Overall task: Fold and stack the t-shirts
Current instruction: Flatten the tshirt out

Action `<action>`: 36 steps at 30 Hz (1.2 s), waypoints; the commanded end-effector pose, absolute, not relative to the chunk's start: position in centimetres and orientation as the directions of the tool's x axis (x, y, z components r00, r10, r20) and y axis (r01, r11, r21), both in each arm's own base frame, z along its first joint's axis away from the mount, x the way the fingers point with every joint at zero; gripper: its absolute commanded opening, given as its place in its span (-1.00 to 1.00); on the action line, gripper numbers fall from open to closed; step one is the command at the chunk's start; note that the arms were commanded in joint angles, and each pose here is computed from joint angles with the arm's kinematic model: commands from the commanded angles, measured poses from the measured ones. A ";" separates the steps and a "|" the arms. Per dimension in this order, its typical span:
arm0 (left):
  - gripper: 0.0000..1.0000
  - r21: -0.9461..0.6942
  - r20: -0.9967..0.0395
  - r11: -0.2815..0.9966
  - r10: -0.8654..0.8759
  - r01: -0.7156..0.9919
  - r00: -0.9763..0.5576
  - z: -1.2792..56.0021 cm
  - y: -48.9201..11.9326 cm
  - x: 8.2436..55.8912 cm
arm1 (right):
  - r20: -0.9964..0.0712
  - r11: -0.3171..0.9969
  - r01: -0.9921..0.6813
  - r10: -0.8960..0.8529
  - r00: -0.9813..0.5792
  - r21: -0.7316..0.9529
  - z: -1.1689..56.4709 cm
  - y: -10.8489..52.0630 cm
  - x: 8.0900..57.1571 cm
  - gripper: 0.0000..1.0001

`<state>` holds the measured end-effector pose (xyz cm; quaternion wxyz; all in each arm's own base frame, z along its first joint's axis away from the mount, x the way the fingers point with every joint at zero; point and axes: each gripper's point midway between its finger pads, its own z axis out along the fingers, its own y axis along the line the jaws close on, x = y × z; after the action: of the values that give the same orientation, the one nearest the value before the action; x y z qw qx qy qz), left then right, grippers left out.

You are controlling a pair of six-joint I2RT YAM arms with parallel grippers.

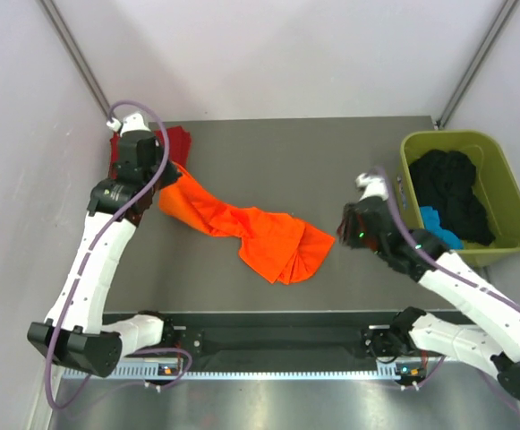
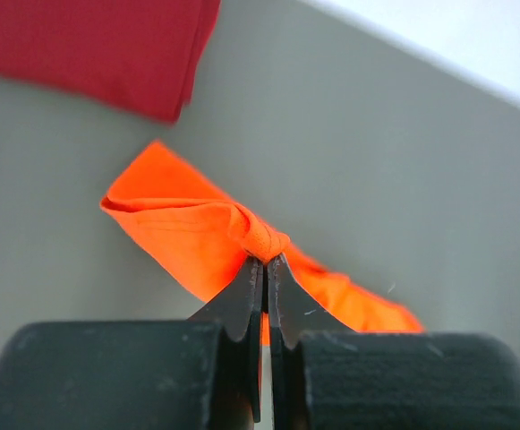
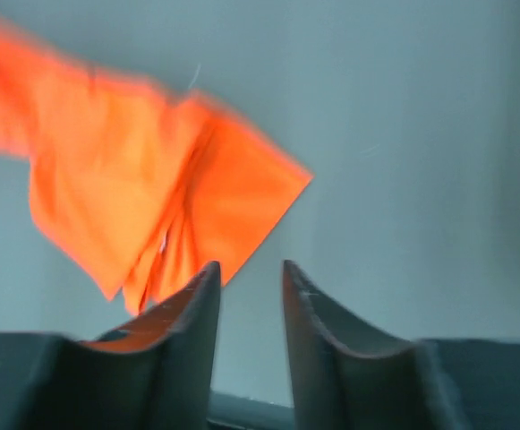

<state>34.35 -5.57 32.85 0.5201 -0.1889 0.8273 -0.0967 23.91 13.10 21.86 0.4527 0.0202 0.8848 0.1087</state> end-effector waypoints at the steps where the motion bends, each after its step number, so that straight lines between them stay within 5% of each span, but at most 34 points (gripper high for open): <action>1: -1.00 -0.345 -0.813 0.913 -0.406 -0.218 -0.417 31.6 -5.5 34.0 | -0.759 0.902 -0.314 0.024 -0.651 0.298 17.7 19.7 21.4 -0.28; 7: -1.00 -0.332 -0.813 0.917 -0.397 -0.221 -0.425 31.1 -5.4 34.2 | -0.733 0.848 -0.401 -0.022 -0.679 0.346 14.5 25.3 19.6 -0.28; 13: -1.00 -0.297 -0.811 0.926 -0.374 -0.235 -0.450 29.9 -4.7 34.0 | -0.853 0.710 -0.702 -0.329 -0.405 0.059 14.2 32.2 16.5 -0.14; 16: -1.00 -0.294 -0.804 0.923 -0.380 -0.248 -0.458 29.1 -4.0 34.2 | -0.833 0.654 -0.754 -0.445 -0.329 -0.051 12.0 34.6 15.9 -0.12; 24: -1.00 -0.408 -0.702 0.868 -0.497 -0.283 -0.510 25.0 -3.1 34.8 | -0.702 0.622 -0.744 -0.643 -0.306 -0.245 5.8 35.6 17.4 -0.20; 32: -1.00 -0.412 -0.689 0.863 -0.505 -0.293 -0.519 23.9 -3.1 35.0 | -0.647 0.612 -0.745 -0.686 -0.333 -0.265 2.6 34.5 17.0 -0.21; 36: -1.00 -0.411 -0.690 0.862 -0.507 -0.297 -0.516 23.8 -3.0 35.0 | -0.637 0.604 -0.750 -0.695 -0.332 -0.268 2.4 34.9 17.1 -0.39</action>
<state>34.05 -2.85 22.94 0.4109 -0.2323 0.8750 -0.1070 16.93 33.63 2.30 0.3631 -0.4421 0.8194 0.0360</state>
